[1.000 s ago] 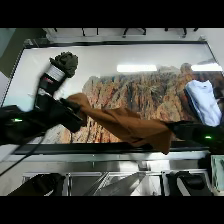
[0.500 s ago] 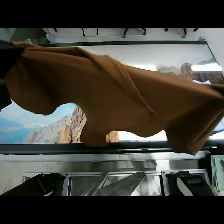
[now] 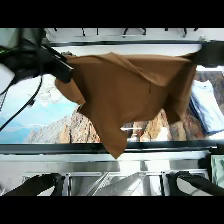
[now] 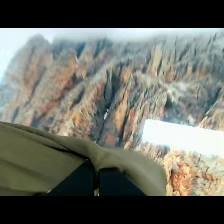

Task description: Fold the shirts.

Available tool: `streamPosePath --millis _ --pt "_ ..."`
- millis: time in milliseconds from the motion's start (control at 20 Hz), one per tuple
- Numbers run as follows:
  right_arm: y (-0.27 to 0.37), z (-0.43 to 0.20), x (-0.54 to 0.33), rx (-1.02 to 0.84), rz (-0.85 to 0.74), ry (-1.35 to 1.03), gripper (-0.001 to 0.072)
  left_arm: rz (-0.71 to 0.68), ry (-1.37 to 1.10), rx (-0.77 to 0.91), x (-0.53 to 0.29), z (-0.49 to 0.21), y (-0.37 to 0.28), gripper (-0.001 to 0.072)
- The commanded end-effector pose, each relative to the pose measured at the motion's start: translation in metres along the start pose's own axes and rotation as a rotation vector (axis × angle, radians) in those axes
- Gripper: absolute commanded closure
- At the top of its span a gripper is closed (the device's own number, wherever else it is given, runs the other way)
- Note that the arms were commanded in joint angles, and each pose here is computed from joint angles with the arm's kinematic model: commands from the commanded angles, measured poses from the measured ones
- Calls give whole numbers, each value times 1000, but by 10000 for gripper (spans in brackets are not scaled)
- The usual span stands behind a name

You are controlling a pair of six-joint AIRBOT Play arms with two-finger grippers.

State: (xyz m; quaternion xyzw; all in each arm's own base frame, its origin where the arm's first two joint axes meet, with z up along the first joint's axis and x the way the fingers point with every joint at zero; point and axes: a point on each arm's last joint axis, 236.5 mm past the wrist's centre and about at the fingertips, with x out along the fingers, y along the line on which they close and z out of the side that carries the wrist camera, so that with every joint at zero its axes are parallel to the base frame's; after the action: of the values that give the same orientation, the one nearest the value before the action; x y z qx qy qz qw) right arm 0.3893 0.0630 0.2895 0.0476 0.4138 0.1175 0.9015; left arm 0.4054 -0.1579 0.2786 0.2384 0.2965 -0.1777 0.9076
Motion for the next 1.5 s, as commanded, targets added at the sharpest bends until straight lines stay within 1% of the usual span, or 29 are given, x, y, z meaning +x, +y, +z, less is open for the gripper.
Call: streamPosePath --millis 0,100,300,350,400,450,600,650,700,750,950,1100,1150,1250,1350,1450 --pt "-61 -33 123 84 -97 259 687 -139 98 -87 100 -33 5 695" --pt "-81 -46 188 122 -96 320 687 -183 129 -99 158 -46 -8 694" --pt "-113 -37 304 170 -89 209 686 -184 192 -98 246 -85 -18 694" --pt "-116 -40 315 182 -94 205 685 -188 207 -100 259 -93 -22 694" --pt "-118 -35 320 154 -95 180 686 -184 219 -97 268 -100 -23 694" --pt "-119 -31 321 128 -94 166 686 -185 232 -92 275 -106 -26 694" --pt "-116 -33 311 138 -89 184 685 -212 282 -85 279 -119 -38 694" --pt "-115 -30 307 137 -88 177 644 -222 299 -91 275 -121 -42 686" --pt "-115 -27 302 132 -92 168 287 -221 311 -107 270 -121 -42 316" --pt "-117 -17 295 134 -93 136 -1 -205 306 -162 265 -118 -35 10" --pt "-131 5 232 148 -124 77 -2 -138 269 -301 225 -102 9 9" --pt "-146 -11 174 185 -136 132 0 -139 392 -373 185 -132 23 10" --pt "-148 -20 160 209 -129 147 0 -164 479 -420 171 -157 15 11" --pt "-154 -47 139 265 -111 172 0 -274 602 -508 147 -206 -25 11" --pt "-154 -79 128 323 -78 182 1 -374 646 -620 129 -246 -73 11" --pt "-141 -115 123 371 -20 198 2 -438 680 -728 116 -282 -116 12"
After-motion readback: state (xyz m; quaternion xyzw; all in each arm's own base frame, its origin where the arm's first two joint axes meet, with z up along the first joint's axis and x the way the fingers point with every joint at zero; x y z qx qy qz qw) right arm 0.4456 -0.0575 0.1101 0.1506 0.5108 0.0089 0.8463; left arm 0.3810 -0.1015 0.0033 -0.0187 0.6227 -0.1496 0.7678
